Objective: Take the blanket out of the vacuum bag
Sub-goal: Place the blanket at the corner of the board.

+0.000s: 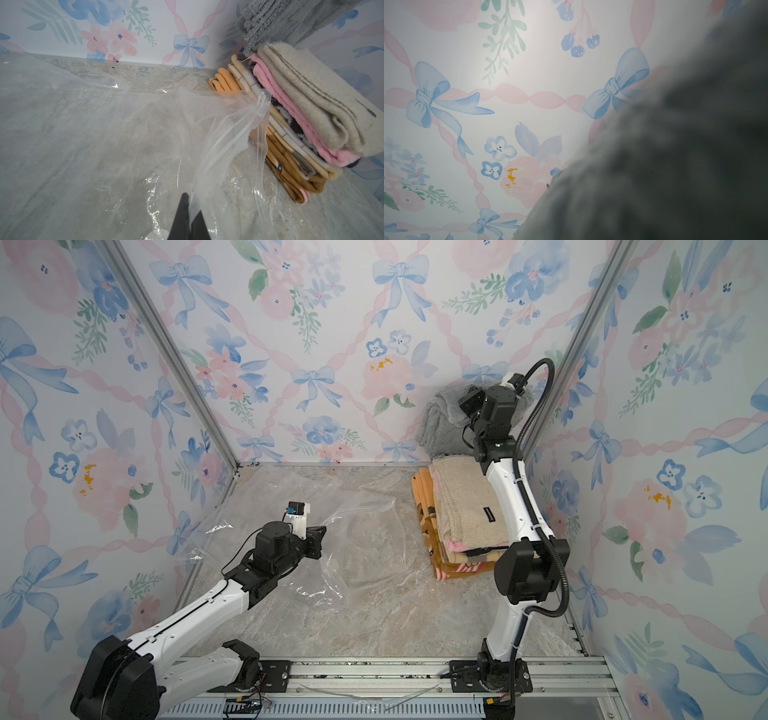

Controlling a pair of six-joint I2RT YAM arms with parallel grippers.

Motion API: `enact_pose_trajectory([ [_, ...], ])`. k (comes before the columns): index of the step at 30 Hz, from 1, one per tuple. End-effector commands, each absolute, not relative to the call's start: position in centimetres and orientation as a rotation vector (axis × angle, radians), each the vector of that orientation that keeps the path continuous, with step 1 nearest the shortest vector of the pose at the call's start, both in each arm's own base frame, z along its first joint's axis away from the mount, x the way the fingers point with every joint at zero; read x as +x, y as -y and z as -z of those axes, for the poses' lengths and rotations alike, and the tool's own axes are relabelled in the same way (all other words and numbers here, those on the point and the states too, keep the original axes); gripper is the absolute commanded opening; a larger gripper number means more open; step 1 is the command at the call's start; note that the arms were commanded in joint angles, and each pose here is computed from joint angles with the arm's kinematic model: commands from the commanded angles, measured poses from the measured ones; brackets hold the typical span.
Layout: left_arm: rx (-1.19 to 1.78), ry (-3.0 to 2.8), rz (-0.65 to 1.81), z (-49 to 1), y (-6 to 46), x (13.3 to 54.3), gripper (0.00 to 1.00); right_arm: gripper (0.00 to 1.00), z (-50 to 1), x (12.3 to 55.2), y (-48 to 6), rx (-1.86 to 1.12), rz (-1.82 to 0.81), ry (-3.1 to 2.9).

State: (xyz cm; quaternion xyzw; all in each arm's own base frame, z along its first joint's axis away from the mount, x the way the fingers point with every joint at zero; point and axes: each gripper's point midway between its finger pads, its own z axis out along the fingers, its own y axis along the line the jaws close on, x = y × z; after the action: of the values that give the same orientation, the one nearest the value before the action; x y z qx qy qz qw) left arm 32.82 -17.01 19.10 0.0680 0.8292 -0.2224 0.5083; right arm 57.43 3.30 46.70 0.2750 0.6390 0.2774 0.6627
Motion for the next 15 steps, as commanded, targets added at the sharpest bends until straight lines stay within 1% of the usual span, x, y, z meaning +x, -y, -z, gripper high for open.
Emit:
enact_pose_trajectory([
  [1, 0.150, -1.985, 0.572, -19.6, 17.1, 32.8, 0.00, 0.00, -52.4, 53.5, -1.9, 0.581, -0.619, -1.294],
  [7, 0.145, -1.979, 0.580, -19.8, 17.0, 32.4, 0.00, 0.00, -50.5, 51.9, -1.4, 0.574, -0.595, -1.360],
  [8, 0.141, -1.980, 0.581, -19.8, 17.0, 32.4, 0.00, 0.00, -51.2, 50.8, -1.3, 0.566, -0.590, -1.351],
  [15, 0.135, -1.973, 0.608, -20.1, 17.2, 32.1, 0.00, 0.00, -49.2, 48.2, -1.4, 0.538, -0.548, -1.421],
])
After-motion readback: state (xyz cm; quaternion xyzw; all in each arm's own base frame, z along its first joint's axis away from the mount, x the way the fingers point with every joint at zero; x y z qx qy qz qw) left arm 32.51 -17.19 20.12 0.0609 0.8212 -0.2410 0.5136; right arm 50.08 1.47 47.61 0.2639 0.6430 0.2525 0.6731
